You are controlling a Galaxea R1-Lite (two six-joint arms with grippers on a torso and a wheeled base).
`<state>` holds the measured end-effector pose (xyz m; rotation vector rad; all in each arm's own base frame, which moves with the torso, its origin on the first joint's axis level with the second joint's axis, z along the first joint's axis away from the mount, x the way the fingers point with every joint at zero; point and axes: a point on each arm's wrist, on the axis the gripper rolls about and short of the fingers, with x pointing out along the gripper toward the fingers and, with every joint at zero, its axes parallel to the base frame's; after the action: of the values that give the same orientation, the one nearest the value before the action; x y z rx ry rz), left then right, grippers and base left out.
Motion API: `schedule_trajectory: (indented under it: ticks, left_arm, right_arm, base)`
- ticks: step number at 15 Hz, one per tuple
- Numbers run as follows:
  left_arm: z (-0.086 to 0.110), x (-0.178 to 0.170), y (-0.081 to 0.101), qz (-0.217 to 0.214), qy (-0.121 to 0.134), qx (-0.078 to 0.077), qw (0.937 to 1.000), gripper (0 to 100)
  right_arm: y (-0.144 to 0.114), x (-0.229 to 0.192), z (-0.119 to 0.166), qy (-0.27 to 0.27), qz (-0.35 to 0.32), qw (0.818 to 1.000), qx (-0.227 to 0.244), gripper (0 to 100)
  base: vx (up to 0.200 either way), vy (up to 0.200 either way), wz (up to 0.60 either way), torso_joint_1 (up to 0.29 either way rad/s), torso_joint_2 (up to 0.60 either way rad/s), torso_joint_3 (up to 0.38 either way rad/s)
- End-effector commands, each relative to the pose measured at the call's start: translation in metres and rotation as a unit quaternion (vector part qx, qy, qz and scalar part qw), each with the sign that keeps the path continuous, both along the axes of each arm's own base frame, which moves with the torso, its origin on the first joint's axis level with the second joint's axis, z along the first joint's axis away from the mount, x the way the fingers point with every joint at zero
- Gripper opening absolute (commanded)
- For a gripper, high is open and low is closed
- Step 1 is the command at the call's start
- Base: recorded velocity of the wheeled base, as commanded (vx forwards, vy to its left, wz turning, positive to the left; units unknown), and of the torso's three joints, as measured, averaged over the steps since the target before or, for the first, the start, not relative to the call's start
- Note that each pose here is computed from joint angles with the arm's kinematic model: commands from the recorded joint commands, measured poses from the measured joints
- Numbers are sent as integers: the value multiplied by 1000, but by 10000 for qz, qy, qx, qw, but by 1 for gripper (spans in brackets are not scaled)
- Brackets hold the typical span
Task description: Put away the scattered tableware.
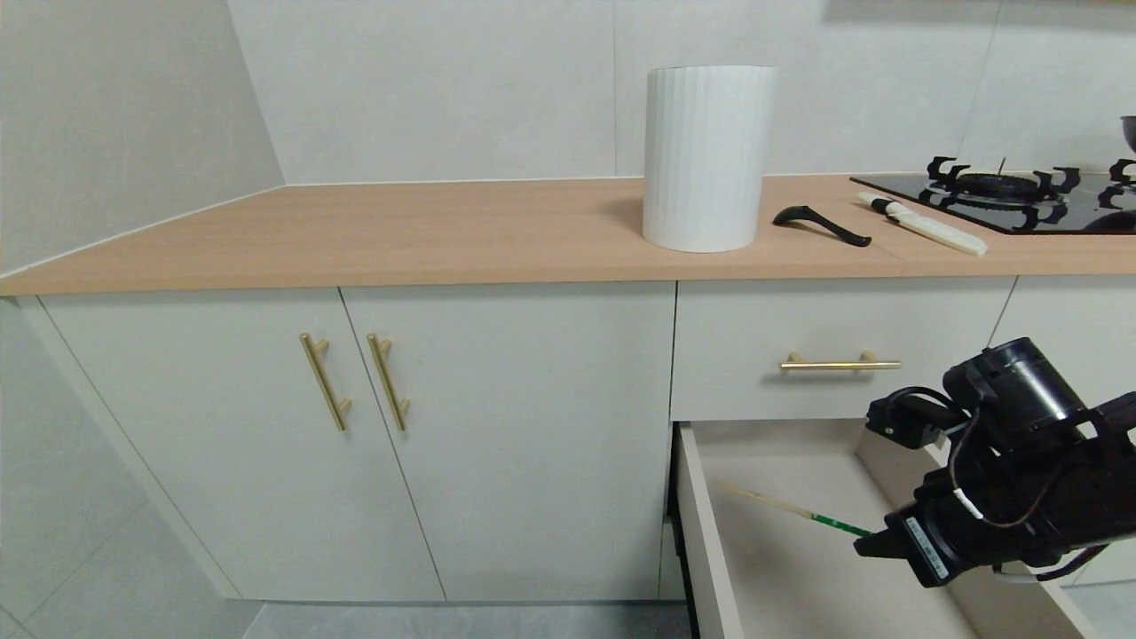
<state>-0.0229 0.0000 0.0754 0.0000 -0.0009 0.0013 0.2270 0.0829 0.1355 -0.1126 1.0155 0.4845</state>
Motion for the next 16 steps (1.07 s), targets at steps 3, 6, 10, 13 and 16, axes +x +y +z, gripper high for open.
schedule_trajectory:
  ticks: [3, 6, 10, 13, 16]
  left_arm:
    - [0, 0, 0, 1, 4, 0, 10000, 100]
    - [0, 0, 0, 1, 4, 0, 10000, 100]
    - [0, 0, 0, 1, 4, 0, 10000, 100]
    - [0, 0, 0, 1, 12, 0, 10000, 100]
    - [0, 0, 0, 1, 4, 0, 10000, 100]
  right_arm:
    - [14, 39, -46, 253, -984, 9946, -235, 0]
    - [23, 57, -77, 307, -1124, 9930, -197, 0]
    - [32, 68, -103, 294, -1278, 9913, -91, 0]
    - [41, 76, -136, 432, -1421, 9889, -60, 0]
    - [49, 77, -158, 452, -1483, 9874, -306, 0]
  base:
    - [0, 0, 0, 0, 0, 0]
    - [0, 0, 0, 0, 0, 0]
    - [0, 0, 0, 0, 0, 0]
    - [0, 0, 0, 0, 0, 0]
    - [0, 0, 0, 0, 0, 0]
